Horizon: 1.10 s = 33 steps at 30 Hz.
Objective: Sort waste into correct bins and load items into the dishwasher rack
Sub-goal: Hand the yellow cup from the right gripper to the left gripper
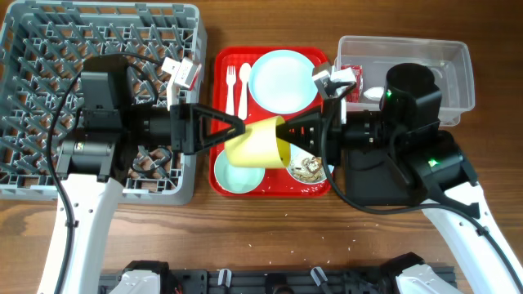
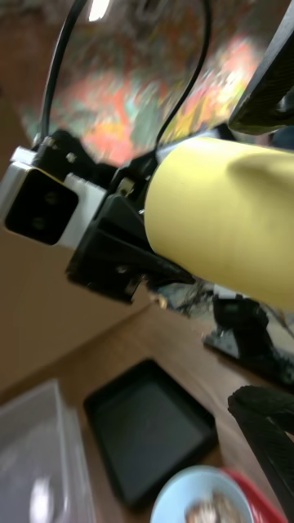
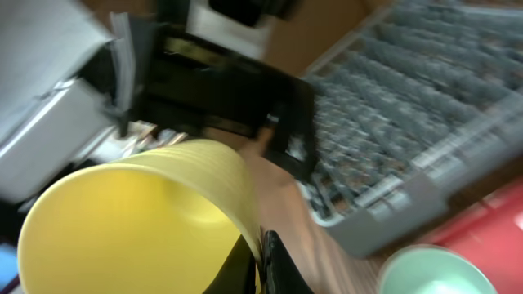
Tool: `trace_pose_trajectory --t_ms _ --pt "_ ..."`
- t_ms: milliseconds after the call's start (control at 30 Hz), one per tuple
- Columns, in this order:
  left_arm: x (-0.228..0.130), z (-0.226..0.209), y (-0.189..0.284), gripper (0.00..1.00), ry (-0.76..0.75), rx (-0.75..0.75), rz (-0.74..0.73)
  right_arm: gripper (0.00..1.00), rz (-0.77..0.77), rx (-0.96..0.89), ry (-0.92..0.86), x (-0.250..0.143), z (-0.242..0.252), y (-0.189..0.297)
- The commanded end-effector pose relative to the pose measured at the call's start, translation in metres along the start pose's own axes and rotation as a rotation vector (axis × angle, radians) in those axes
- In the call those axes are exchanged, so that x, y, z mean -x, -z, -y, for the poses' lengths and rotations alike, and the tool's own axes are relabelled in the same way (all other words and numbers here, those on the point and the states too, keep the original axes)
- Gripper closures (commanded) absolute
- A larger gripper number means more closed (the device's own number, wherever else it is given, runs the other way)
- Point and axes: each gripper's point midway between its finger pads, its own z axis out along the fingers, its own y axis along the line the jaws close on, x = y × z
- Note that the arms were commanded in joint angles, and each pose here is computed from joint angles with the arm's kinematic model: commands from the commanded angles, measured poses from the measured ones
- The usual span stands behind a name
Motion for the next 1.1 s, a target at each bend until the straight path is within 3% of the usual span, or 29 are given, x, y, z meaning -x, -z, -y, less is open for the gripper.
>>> trace_pose_trajectory --t_ms 0,300,567,667,700,833,967,1067 --pt "-0.006 0.022 0.002 0.0 -0.024 -0.101 -0.044 0.95 -0.012 0.127 0.029 0.004 -0.024 0.002" --pt "-0.021 0.034 -0.016 0.02 -0.055 -0.142 -0.118 0.96 -0.017 0.081 -0.085 0.006 0.025 -0.018" --pt "-0.021 0.034 -0.016 0.17 -0.055 -0.143 -0.119 0.95 -0.004 0.085 -0.07 0.011 0.025 -0.018" --pt "-0.021 0.034 -0.016 0.28 -0.054 -0.143 -0.119 0.95 -0.001 0.078 -0.073 0.011 0.026 -0.018" --pt "-0.021 0.034 -0.016 0.3 -0.055 -0.143 -0.119 0.92 -0.001 0.079 -0.073 0.012 0.026 -0.018" --pt "-0.02 0.032 -0.016 0.41 -0.055 -0.133 -0.114 0.49 -0.001 0.079 -0.08 0.012 0.026 -0.018" --pt "-0.018 0.03 -0.015 0.42 -0.07 -0.095 -0.088 0.35 -0.001 0.078 -0.081 0.011 0.026 -0.018" --pt "-0.016 0.037 -0.005 0.41 -0.115 -0.054 -0.04 0.32 0.009 0.066 -0.1 0.014 0.029 -0.014"
